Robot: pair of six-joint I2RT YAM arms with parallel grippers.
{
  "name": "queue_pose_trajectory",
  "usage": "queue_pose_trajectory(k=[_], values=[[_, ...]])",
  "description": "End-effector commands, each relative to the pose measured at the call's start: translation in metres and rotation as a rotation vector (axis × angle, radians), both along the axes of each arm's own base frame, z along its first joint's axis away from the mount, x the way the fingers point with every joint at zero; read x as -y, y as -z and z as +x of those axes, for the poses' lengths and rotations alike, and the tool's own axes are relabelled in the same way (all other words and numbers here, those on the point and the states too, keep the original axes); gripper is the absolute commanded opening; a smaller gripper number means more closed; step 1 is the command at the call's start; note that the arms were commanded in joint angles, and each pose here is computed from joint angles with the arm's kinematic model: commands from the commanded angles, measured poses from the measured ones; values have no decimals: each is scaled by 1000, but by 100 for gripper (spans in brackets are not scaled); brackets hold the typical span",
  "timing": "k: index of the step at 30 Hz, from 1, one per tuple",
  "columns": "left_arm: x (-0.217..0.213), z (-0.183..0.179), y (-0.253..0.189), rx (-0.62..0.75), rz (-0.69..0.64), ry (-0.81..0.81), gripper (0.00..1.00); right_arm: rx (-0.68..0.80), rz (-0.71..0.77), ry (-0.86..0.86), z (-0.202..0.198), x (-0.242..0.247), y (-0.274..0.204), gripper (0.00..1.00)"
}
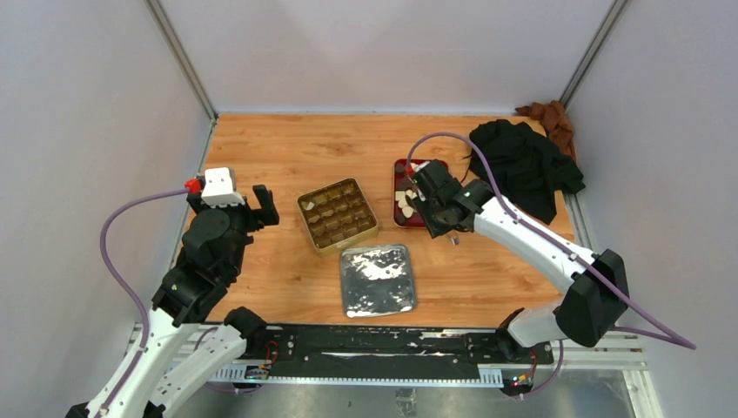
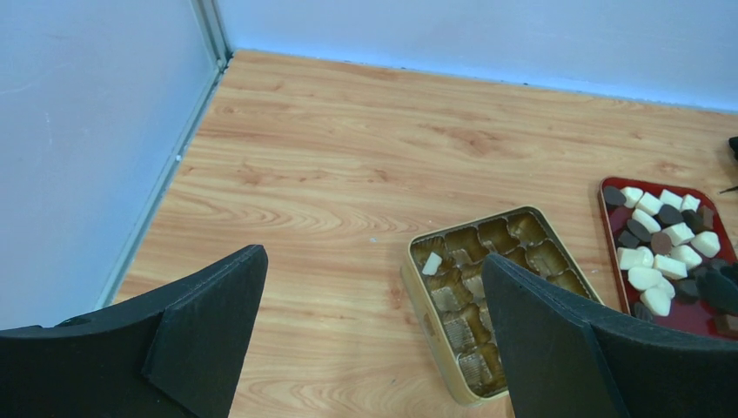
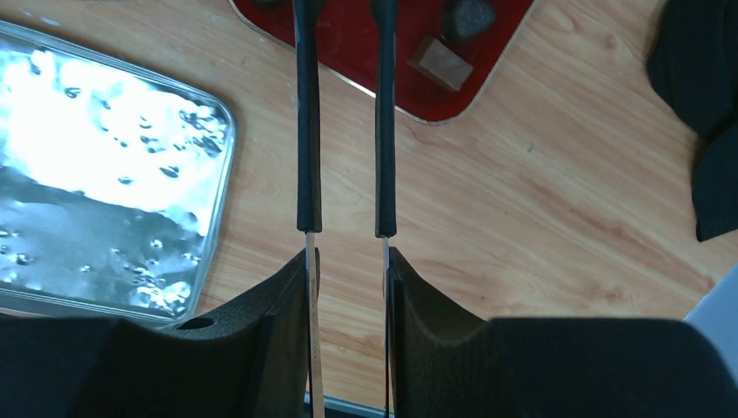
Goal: Pack the chocolate
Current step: Pick up the fake chocolate from the plate.
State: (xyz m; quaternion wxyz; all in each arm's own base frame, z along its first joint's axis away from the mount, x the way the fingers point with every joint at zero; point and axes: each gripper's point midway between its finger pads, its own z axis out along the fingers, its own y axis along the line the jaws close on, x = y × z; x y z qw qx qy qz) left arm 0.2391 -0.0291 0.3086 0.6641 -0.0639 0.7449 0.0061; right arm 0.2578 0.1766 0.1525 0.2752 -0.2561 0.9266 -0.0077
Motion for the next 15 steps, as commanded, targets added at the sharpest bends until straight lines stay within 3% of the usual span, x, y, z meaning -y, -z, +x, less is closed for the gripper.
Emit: queue_pose_trajectory(k=[1, 15], values=[[0, 2, -1, 15, -14, -6, 100, -43, -20, 71, -9, 27, 7, 37], [0, 2, -1, 15, -12, -7, 100, -132, -51, 121, -4, 44, 31, 37]])
